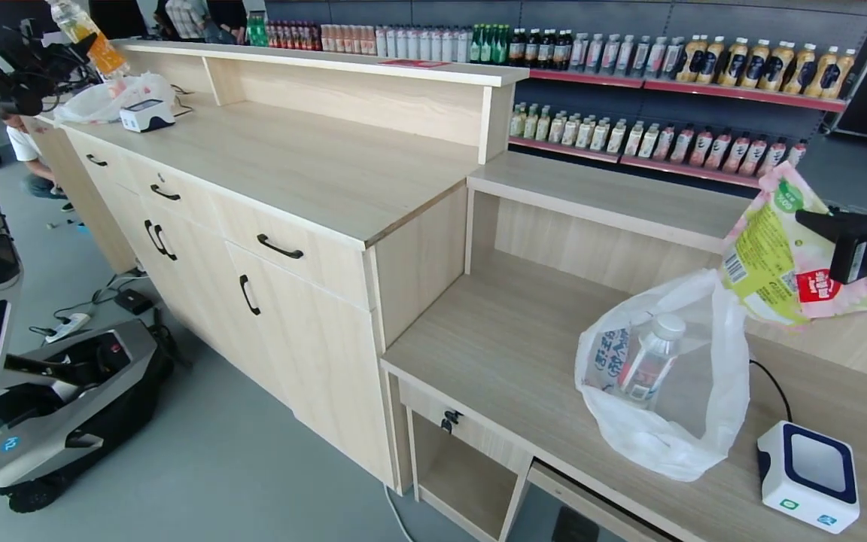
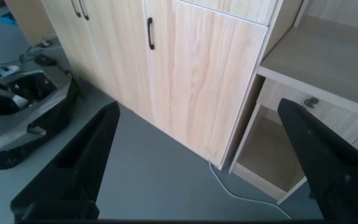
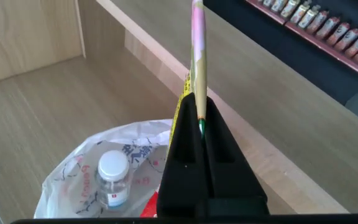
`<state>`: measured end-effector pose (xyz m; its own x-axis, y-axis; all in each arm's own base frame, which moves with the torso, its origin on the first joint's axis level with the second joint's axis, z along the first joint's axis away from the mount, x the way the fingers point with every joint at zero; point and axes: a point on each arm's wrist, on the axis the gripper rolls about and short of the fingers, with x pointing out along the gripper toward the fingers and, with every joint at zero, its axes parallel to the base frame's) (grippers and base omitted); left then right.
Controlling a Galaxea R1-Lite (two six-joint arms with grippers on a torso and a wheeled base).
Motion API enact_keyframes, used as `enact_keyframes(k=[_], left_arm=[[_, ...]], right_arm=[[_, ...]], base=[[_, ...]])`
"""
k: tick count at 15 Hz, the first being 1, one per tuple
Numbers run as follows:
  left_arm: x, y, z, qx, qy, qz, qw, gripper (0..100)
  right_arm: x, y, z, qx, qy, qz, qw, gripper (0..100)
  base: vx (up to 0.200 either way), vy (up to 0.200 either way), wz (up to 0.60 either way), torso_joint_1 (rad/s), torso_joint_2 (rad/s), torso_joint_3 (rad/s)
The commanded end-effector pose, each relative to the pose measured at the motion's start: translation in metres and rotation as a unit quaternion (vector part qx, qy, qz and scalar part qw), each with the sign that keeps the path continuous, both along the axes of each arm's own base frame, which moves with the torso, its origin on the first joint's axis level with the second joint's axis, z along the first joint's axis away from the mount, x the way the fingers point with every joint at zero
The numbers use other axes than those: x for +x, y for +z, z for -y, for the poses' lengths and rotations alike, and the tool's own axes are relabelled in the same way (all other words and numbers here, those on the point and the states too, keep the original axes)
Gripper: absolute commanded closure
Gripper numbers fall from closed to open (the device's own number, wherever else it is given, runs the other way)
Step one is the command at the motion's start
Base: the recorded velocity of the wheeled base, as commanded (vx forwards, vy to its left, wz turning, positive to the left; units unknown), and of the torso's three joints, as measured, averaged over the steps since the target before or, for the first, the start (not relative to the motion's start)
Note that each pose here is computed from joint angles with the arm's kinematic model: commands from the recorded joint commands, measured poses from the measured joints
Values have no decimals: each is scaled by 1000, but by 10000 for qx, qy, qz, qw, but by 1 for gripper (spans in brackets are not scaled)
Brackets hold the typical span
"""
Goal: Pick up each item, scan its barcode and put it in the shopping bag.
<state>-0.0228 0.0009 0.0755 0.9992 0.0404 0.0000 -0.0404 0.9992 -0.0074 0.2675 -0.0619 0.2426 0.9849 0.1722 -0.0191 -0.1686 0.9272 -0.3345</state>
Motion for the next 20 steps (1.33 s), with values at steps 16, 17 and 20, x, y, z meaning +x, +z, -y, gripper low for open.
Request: enact_keyframes(k=[16, 17, 20], left_arm=[[0, 0, 0, -1, 5, 0, 10000, 0], [0, 0, 0, -1, 5, 0, 10000, 0], [0, 0, 0, -1, -3, 0, 10000, 0]], right_arm=[[75, -92, 15, 300, 64, -925, 9952, 100], [76, -95, 16, 308, 64, -954, 9949, 100], [81, -105, 13, 327, 116, -1052, 9938, 100]], base=[[0, 0, 0, 0, 0, 0], [0, 0, 0, 0, 0, 0], [0, 0, 0, 0, 0, 0]])
